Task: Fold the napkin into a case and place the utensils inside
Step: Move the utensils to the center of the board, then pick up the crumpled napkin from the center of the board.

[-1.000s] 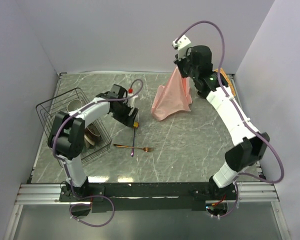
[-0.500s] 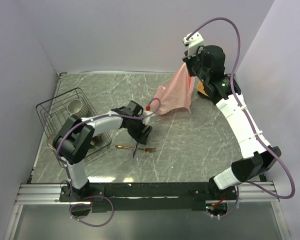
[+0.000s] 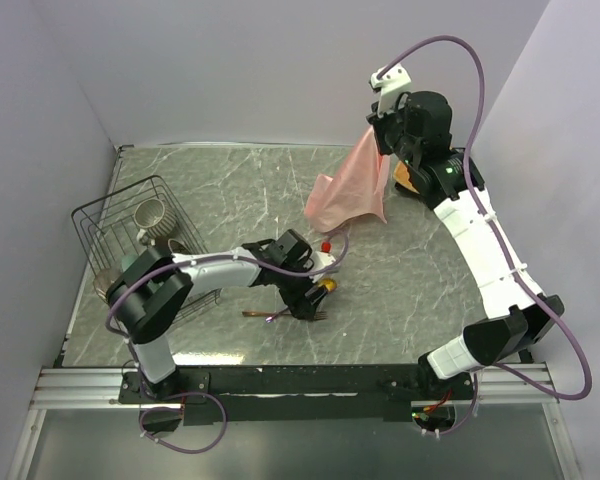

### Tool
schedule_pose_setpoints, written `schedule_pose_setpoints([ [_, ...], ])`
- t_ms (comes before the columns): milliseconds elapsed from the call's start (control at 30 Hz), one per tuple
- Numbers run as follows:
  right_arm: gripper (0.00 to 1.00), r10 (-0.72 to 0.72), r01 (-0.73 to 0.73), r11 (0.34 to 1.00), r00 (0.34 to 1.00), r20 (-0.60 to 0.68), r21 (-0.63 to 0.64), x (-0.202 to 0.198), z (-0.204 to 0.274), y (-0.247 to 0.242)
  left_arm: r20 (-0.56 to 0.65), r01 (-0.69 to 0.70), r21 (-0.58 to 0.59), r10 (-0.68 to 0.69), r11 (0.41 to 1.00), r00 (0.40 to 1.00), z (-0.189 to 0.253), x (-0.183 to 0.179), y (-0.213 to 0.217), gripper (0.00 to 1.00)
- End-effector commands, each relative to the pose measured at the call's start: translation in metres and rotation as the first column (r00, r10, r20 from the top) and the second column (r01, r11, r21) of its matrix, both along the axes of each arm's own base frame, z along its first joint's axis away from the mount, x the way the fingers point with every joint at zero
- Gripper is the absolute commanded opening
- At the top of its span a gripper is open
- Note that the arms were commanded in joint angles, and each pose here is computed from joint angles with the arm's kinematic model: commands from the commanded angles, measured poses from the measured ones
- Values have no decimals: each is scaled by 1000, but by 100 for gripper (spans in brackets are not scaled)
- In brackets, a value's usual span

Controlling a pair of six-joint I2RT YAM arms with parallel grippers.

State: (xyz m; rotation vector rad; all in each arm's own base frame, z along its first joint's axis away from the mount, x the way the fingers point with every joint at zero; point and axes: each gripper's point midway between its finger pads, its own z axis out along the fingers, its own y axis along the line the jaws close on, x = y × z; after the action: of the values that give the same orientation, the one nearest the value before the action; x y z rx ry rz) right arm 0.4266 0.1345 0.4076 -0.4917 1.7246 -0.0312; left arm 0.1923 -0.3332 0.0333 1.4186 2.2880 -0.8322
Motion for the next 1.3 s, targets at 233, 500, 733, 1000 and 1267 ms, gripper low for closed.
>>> schedule_pose_setpoints([
  [233,0,14,-62,965,982,188,256,-33,96,15,396,-246,-533,496,809,773,199,62,46,99],
  [500,0,-187,23,837,951,245,547,-41,141,15,321,-282,-715,659,640,680,282,92,31,99],
  [733,0,-387,92,719,877,286,689,-37,161,21,335,-291,-753,724,590,603,292,106,0,98],
  [1000,0,-436,72,678,840,322,732,-38,184,31,384,-225,-789,745,571,545,310,126,-16,98],
  [1267,0,-417,46,709,832,366,704,-40,184,47,419,-234,-782,766,577,489,299,136,-23,95],
])
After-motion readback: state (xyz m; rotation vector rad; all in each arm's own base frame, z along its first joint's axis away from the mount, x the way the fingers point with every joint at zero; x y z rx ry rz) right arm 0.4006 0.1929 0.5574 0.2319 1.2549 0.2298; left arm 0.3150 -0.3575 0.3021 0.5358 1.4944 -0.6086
